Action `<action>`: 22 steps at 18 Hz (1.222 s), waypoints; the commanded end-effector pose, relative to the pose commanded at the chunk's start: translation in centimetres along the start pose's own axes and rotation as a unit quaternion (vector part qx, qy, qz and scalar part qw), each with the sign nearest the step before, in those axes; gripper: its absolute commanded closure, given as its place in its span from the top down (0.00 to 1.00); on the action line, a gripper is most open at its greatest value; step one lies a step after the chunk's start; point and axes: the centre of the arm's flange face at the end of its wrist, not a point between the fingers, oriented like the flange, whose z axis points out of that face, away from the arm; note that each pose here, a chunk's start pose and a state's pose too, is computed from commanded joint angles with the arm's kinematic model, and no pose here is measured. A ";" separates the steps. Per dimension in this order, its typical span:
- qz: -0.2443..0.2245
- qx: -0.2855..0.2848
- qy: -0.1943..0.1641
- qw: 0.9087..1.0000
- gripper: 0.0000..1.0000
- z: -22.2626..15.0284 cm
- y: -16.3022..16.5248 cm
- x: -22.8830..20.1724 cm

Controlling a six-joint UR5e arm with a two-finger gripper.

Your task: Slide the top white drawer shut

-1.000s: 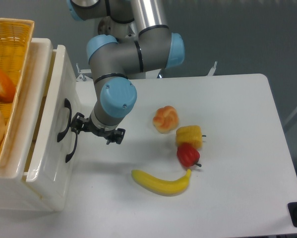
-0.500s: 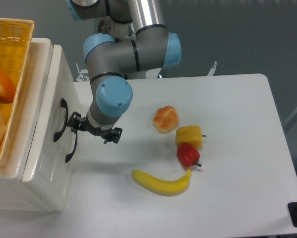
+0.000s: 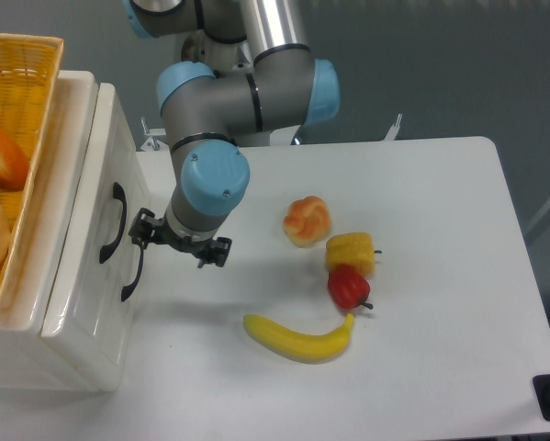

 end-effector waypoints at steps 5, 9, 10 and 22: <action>-0.030 0.025 -0.053 0.998 1.00 -5.3 1.3 -5.2; 0.022 -0.004 -0.115 0.993 1.00 -7.7 3.5 -9.8; 0.034 -0.001 -0.118 0.992 1.00 -8.6 4.4 -10.9; 0.079 0.016 -0.150 0.985 1.00 -16.3 15.6 -17.9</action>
